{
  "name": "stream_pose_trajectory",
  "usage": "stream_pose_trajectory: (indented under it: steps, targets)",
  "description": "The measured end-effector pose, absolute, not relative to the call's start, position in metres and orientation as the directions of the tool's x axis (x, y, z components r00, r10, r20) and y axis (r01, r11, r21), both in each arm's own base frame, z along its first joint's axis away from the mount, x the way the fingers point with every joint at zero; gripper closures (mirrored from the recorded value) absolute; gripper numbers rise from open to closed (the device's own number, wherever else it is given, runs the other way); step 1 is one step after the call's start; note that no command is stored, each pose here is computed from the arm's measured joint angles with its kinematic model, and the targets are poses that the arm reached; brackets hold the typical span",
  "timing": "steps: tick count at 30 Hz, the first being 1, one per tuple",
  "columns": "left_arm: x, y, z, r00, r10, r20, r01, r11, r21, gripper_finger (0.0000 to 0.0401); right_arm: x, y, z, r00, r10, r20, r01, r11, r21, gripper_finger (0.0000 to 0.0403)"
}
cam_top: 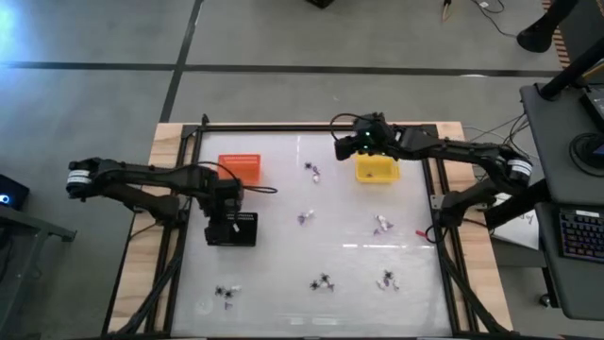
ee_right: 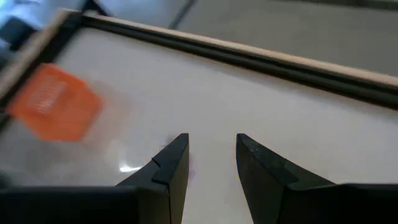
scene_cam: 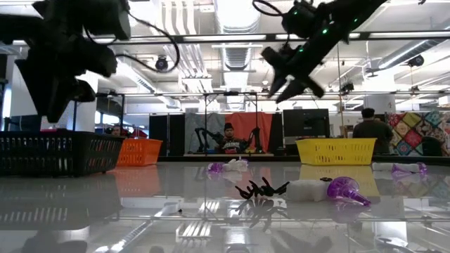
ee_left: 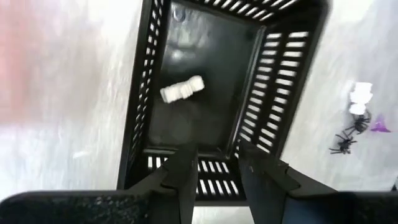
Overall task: Sort Halloween decoration
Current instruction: Put the black spider toy into the orange bin
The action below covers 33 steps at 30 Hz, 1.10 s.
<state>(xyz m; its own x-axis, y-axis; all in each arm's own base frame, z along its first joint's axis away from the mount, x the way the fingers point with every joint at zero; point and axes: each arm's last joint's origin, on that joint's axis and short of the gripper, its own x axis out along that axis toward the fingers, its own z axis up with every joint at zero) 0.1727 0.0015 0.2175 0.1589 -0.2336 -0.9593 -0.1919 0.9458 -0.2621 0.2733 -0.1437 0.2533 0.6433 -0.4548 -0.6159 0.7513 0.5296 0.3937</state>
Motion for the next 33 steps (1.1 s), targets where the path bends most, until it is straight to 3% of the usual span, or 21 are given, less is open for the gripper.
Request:
stream_pose_trajectory:
  steps: [14, 21, 24, 33]
  targets:
    - [0.142, 0.004, 0.249, 0.38, -0.09, -0.92, -0.208, 0.961, -0.18, 0.0302, 0.324, -0.16, 0.213, 0.708, -0.366, -0.604, 0.701, 0.471, 0.535, 0.028]
    - [0.135, 0.006, 0.255, 0.422, -0.016, -0.907, -0.23, 0.965, -0.124, 0.0302, 0.359, -0.17, 0.215, 0.726, -0.361, -0.585, 0.681, 0.496, 0.539, 0.028]
    - [0.132, 0.006, 0.256, 0.43, -0.014, -0.903, -0.23, 0.965, -0.124, 0.0302, 0.369, -0.172, 0.214, 0.732, -0.313, -0.605, 0.658, 0.554, 0.51, 0.028]
    - [0.127, 0.005, 0.259, 0.449, -0.01, -0.893, -0.238, 0.963, -0.13, 0.0302, 0.384, -0.182, 0.197, 0.595, -0.217, -0.774, 0.732, 0.546, 0.409, 0.028]
